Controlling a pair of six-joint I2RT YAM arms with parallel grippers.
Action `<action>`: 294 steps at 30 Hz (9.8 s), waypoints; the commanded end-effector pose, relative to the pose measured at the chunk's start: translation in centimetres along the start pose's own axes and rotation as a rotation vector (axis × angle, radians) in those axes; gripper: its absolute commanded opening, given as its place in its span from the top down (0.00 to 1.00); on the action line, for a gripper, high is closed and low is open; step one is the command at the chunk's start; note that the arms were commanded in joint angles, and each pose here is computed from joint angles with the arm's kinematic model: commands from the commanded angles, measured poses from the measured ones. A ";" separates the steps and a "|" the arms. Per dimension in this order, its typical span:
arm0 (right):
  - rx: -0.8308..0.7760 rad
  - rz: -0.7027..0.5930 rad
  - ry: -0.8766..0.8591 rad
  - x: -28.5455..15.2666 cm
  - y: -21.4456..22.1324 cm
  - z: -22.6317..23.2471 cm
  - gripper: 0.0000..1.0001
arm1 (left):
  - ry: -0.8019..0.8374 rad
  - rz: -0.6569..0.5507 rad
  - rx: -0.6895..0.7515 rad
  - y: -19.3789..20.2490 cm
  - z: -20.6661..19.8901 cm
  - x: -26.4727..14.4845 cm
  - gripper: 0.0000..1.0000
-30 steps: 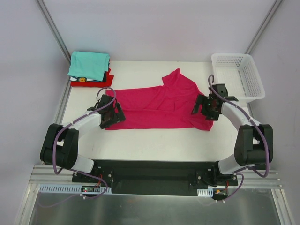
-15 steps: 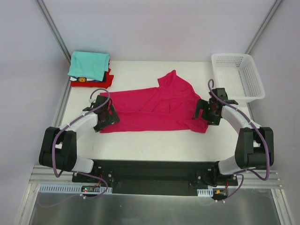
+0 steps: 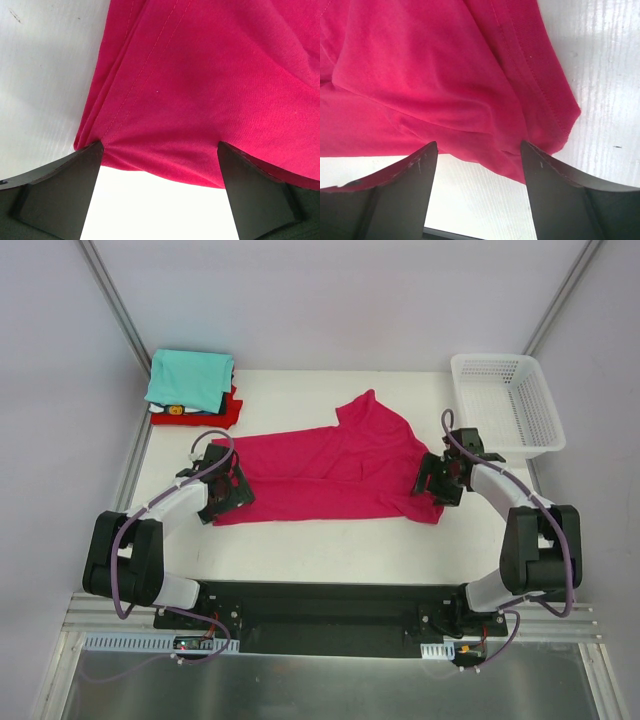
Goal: Fold and stack the t-shirts
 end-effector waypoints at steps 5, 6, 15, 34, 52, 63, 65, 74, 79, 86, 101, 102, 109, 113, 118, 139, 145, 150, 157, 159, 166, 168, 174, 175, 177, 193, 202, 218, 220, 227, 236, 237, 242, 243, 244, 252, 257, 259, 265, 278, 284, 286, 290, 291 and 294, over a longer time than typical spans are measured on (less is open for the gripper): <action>0.025 0.011 -0.042 0.9 0.0 0.2 0.36 | -0.020 -0.008 -0.015 -0.2 0.6 -0.8 0.01; 0.028 0.009 -0.040 0.9 0.0 0.2 0.36 | -0.018 -0.008 -0.015 -0.2 0.6 -0.8 0.01; 0.047 0.027 -0.025 1.5 0.3 -0.6 0.83 | -0.012 -0.005 -0.017 -0.1 0.6 -1.0 0.01; 0.033 -0.062 0.096 -1.5 -1.7 -1.3 0.99 | -0.009 0.005 -0.017 0.0 0.6 -1.0 0.01; 0.063 -0.093 0.117 -0.8 -5.0 -2.1 0.99 | -0.016 0.009 -0.013 0.2 0.8 -1.0 0.01; 0.081 -0.093 0.145 0.6 -6.6 -3.2 0.99 | -0.025 0.005 -0.009 0.2 0.9 -1.0 0.01; 0.082 -0.086 0.134 0.5 -6.6 -3.1 0.86 | -0.023 0.002 -0.008 0.1 0.8 -1.1 0.01; 0.077 -0.115 0.091 -2.1 -3.7 -2.4 0.25 | -0.018 0.004 -0.011 0.1 0.8 -1.1 0.01; 0.081 -0.130 0.062 -3.2 -1.6 -2.2 0.28 | -0.011 0.001 -0.012 -0.1 0.6 -1.2 0.01; 0.095 -0.120 0.024 -3.2 2.3 -2.5 0.34 | -0.009 0.005 -0.014 -0.1 0.5 -1.2 0.01; 0.074 -0.139 0.020 -2.3 1.3 -2.6 0.44 | 0.005 0.007 -0.012 -0.2 0.3 -1.4 0.01; 0.069 -0.143 0.027 -2.4 1.2 -2.7 0.44 | 0.006 0.006 -0.012 -0.2 0.3 -1.4 0.01; 0.053 -0.150 0.036 -1.8 1.0 -2.9 0.45 | 0.003 0.013 -0.009 -0.1 0.4 -1.3 0.01; 0.061 -0.138 0.027 -1.1 0.9 -2.9 0.47 | 0.006 0.010 -0.010 -0.1 0.4 -1.4 0.01; 0.064 -0.124 0.018 -0.5 0.9 -3.0 0.48 | 0.006 0.010 -0.011 0.0 0.4 -1.4 0.01; 0.089 -0.153 0.176 -2.1 0.6 -4.5 0.99 | 0.005 0.009 -0.011 0.0 0.5 -1.4 0.01; 0.133 -0.162 0.208 -2.4 0.1 -5.6 0.99 | 0.001 0.008 -0.008 0.0 0.5 -1.3 0.01; 0.146 -0.151 0.194 -2.0 -0.3 -5.8 0.99 | -0.002 0.009 -0.008 0.1 0.6 -1.3 0.01; 0.151 -0.107 0.177 -1.2 0.0 -5.8 0.58 | 0.000 0.009 -0.009 0.0 0.5 -1.3 0.01; 0.154 -0.107 0.176 -1.4 0.1 -5.7 0.46 | 0.002 0.007 -0.010 0.0 0.5 -1.3 0.01; 0.139 -0.206 0.164 -4.8 -1.0 -4.7 0.18 | 0.004 0.007 -0.010 -0.2 0.4 -1.4 0.01; 0.131 -0.217 0.155 -5.5 -1.2 -4.5 0.18 | 0.004 0.000 -0.014 -0.5 0.2 -1.8 0.01; 0.125 -0.231 0.099 -6.0 -1.8 -3.5 0.17 | 0.063 -0.065 -0.027 -2.8 -1.4 -4.6 0.01; 0.122 -0.230 0.090 -5.9 -1.8 -3.3 0.17 | 0.090 -0.061 -0.028 -3.0 -1.8 -5.0 0.01; 0.114 -0.231 0.075 -5.8 -1.6 -2.9 0.17 | 0.159 -0.050 -0.013 -3.5 -3.0 -5.4 0.01; 0.076 -0.241 0.030 -6.5 0.2 -2.4 0.17 | 0.175 -0.035 0.007 -7.0 -6.3 -0.6 0.01; 0.066 -0.210 0.027 -5.9 0.8 -2.6 0.18 | 0.044 -0.140 0.015 -10.0 -5.2 0.5 0.03; 0.053 -0.210 -0.006 -6.3 1.1 -2.3 0.18 | 0.049 -0.080 -0.061 -10.6 -4.8 3.2 0.34; 0.055 -0.203 -0.004 -6.1 1.2 -2.3 0.18 | 0.050 -0.086 -0.067 -10.6 -4.8 3.0 0.36; 0.059 -0.193 -0.014 -5.7 1.4 -2.3 0.18 | 0.044 -0.086 -0.070 -10.4 -4.6 3.0 0.49; 0.055 -0.196 -0.019 -5.9 1.3 -2.1 0.18 | 0.050 -0.074 -0.074 -10.2 -4.6 2.8 0.69; 0.057 -0.195 -0.020 -5.9 1.3 -2.1 0.18 | 0.048 -0.073 -0.074 -10.1 -4.5 2.8 0.72; 0.056 -0.198 -0.024 -5.9 1.3 -2.0 0.18 | 0.049 -0.057 -0.075 -9.8 -4.4 2.8 0.80; 0.055 -0.195 -0.024 -5.9 1.3 -2.0 0.18 | 0.052 -0.057 -0.074 -9.7 -4.4 2.7 0.81; 0.059 -0.193 -0.023 -5.8 1.4 -2.0 0.18 | 0.052 -0.055 -0.077 -9.6 -4.4 2.6 0.82; 0.058 -0.201 -0.040 -5.7 1.1 -1.5 0.18 | 0.034 -0.054 -0.069 -9.2 -3.8 1.6 0.82; 0.053 -0.199 -0.048 -5.6 1.2 -1.3 0.18 | 0.000 -0.057 -0.058 -9.5 -3.5 0.8 0.83; 0.051 -0.203 -0.053 -5.6 1.2 -1.2 0.18 | -0.021 -0.054 -0.054 -9.5 -3.3 0.7 0.82; 0.043 -0.213 -0.051 -5.8 1.2 -1.2 0.18 | -0.063 -0.048 -0.044 -9.5 -2.8 0.5 0.83; 0.038 -0.211 -0.060 -5.6 1.3 -1.2 0.17 | -0.116 -0.046 -0.061 -10.3 -1.6 -0.4 0.84; 0.039 -0.207 -0.076 -5.5 1.5 -1.1 0.18 | -0.103 -0.031 -0.065 -10.4 -1.9 -0.4 0.84; 0.036 -0.202 -0.077 -5.5 1.7 -1.1 0.18 | -0.094 -0.021 -0.073 -10.1 -1.9 -0.4 0.82; 0.029 -0.193 -0.082 -5.4 1.9 -1.1 0.17 | -0.026 0.015 -0.064 -9.8 -2.7 0.2 0.68; 0.029 -0.197 -0.085 -5.5 1.8 -1.1 0.17 | -0.013 0.024 -0.065 -9.8 -2.8 0.4 0.65; 0.026 -0.196 -0.088 -5.4 1.9 -1.0 0.17 | 0.039 0.053 -0.073 -9.8 -3.6 0.7 0.53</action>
Point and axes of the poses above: each gripper's point midway between its finger pads, its own x axis out along the fingers, its own z axis along the line the jaws close on, y = z × x, the point moved 8 cm from there along -x, back along the fingers, and after that the axes turned 5 degrees about -x, right-handed, at the moved point
